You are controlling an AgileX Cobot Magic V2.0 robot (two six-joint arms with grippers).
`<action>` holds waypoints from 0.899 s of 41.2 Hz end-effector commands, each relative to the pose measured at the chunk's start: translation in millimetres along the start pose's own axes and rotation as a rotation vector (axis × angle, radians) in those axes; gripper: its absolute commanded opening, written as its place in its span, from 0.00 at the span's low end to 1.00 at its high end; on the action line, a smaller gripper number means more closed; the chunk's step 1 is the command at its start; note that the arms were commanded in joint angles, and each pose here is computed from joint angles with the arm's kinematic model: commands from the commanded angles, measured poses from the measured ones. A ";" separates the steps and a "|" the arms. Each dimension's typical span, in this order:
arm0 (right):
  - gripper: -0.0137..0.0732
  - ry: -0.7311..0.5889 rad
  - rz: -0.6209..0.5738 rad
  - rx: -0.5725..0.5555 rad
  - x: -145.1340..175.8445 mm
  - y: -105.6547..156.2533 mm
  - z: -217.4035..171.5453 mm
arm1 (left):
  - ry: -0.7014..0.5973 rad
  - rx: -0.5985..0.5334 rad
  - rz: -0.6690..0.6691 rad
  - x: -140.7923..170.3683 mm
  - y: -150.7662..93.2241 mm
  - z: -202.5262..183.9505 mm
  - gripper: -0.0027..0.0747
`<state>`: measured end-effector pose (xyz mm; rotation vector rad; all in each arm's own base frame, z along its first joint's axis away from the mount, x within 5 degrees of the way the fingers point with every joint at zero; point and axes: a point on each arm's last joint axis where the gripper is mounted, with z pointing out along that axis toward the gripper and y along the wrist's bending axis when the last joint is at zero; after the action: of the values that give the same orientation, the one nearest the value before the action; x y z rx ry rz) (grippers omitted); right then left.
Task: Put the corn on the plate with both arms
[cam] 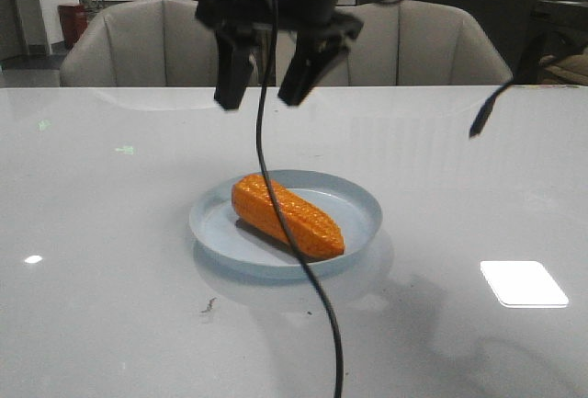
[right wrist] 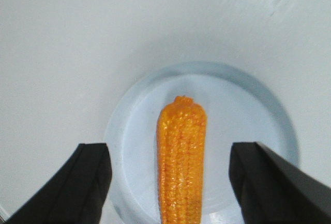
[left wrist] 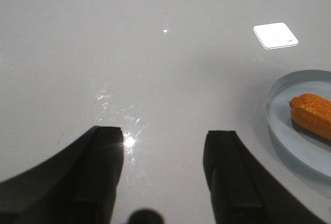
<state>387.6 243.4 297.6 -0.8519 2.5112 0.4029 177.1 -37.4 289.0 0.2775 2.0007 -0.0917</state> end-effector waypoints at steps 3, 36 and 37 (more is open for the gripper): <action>0.83 -0.275 0.020 0.046 -15.3 -4.6 -119.4 | -0.119 -0.007 -0.015 -17.8 1.1 -5.1 0.58; 0.83 -0.532 0.400 0.487 209.5 -48.2 -255.7 | -0.119 -0.007 -0.015 -17.8 1.1 -5.1 0.58; 0.83 -0.529 0.403 0.488 216.0 -45.0 -253.7 | -0.119 -0.007 -0.015 -17.8 1.1 -5.1 0.58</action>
<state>202.6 0.1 398.0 -0.0609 2.2365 0.1213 177.1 -37.4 289.0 0.2775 2.0007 -0.0917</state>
